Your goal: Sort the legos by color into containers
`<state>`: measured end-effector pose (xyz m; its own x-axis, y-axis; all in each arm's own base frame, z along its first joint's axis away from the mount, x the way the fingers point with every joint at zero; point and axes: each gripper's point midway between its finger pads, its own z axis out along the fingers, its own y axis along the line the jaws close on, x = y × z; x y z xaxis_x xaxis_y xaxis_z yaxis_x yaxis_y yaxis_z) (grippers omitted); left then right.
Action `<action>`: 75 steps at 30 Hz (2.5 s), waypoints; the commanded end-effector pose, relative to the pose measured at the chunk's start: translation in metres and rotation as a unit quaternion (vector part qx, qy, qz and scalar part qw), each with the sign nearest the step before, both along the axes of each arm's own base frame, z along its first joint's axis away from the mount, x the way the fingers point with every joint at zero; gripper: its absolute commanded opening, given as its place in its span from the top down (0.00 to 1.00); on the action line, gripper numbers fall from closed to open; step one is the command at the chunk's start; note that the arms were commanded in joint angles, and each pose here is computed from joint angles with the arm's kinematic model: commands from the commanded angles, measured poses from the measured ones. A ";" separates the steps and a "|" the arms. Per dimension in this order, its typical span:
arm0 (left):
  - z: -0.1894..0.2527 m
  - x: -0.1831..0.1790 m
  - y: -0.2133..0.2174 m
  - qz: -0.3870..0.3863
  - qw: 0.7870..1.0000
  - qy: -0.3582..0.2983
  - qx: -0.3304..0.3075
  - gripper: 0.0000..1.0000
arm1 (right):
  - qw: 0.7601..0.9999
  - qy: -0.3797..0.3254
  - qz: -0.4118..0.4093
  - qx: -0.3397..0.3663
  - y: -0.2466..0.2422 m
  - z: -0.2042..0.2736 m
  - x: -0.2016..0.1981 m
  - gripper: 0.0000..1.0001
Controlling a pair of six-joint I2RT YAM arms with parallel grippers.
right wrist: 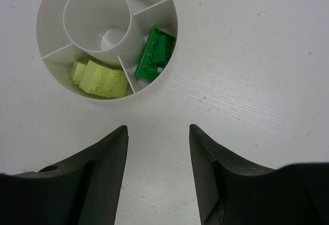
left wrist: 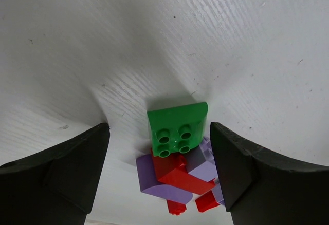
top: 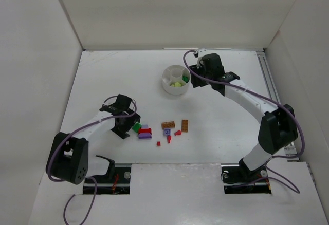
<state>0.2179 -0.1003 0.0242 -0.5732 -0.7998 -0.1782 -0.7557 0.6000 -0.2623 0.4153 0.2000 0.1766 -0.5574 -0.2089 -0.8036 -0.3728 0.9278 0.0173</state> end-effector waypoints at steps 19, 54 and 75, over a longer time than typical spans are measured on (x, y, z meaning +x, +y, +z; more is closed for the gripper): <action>0.018 0.019 -0.008 -0.030 0.999 -0.022 0.034 0.66 | 0.998 -0.029 0.043 0.026 0.002 0.021 -0.024 0.43; 0.288 0.060 -0.105 -0.124 0.866 -0.450 -0.180 0.66 | 0.854 -0.110 0.401 0.314 0.166 0.139 -0.157 0.22; 0.297 0.054 -0.117 -0.147 0.853 -0.463 -0.192 0.66 | 0.849 -0.113 0.405 0.320 0.191 0.148 -0.139 0.83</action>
